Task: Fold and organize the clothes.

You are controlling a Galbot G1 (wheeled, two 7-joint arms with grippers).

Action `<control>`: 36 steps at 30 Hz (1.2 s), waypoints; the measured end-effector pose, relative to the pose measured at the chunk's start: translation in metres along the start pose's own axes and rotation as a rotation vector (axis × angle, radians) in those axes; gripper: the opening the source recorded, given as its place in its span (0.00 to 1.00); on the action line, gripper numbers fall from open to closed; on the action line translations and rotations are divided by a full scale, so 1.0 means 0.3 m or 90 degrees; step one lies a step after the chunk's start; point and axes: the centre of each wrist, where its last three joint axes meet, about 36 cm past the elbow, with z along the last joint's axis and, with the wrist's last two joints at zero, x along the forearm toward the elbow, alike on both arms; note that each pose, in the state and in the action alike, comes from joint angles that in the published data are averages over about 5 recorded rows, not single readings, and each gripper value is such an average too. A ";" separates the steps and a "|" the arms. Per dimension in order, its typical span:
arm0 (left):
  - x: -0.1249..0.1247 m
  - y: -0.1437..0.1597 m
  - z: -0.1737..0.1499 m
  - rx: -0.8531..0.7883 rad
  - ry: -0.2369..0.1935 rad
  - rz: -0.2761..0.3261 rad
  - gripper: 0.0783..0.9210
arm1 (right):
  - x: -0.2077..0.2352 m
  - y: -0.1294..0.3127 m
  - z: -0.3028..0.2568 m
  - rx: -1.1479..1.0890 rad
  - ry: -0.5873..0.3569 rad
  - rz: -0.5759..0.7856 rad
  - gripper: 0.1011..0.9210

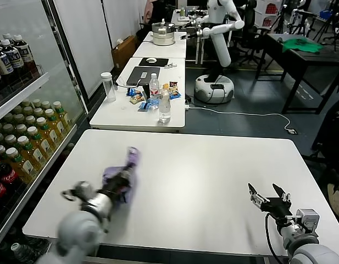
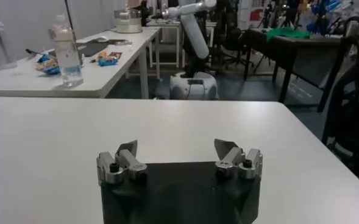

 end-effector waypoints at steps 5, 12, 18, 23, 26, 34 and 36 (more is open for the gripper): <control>-0.068 -0.176 0.065 -0.084 0.022 0.045 0.15 | 0.001 -0.012 -0.012 0.001 -0.004 0.000 0.88; -0.089 -0.290 0.075 -0.136 0.006 0.086 0.40 | -0.008 -0.016 -0.031 0.005 -0.011 -0.009 0.88; -0.044 -0.299 0.062 -0.150 -0.034 0.090 0.60 | -0.021 0.011 -0.041 -0.004 -0.025 -0.022 0.88; 0.009 -0.237 0.046 -0.152 -0.070 0.043 0.77 | -0.061 0.080 -0.022 -0.022 -0.026 -0.043 0.88; 0.042 -0.173 0.046 -0.153 -0.082 0.001 0.84 | -0.103 0.148 0.006 -0.035 -0.017 -0.061 0.88; 0.147 -0.029 0.064 -0.161 -0.102 -0.096 0.88 | -0.240 0.365 0.102 -0.072 0.029 -0.100 0.88; 0.170 -0.011 0.072 -0.163 -0.104 -0.111 0.88 | -0.275 0.419 0.122 -0.080 0.042 -0.106 0.88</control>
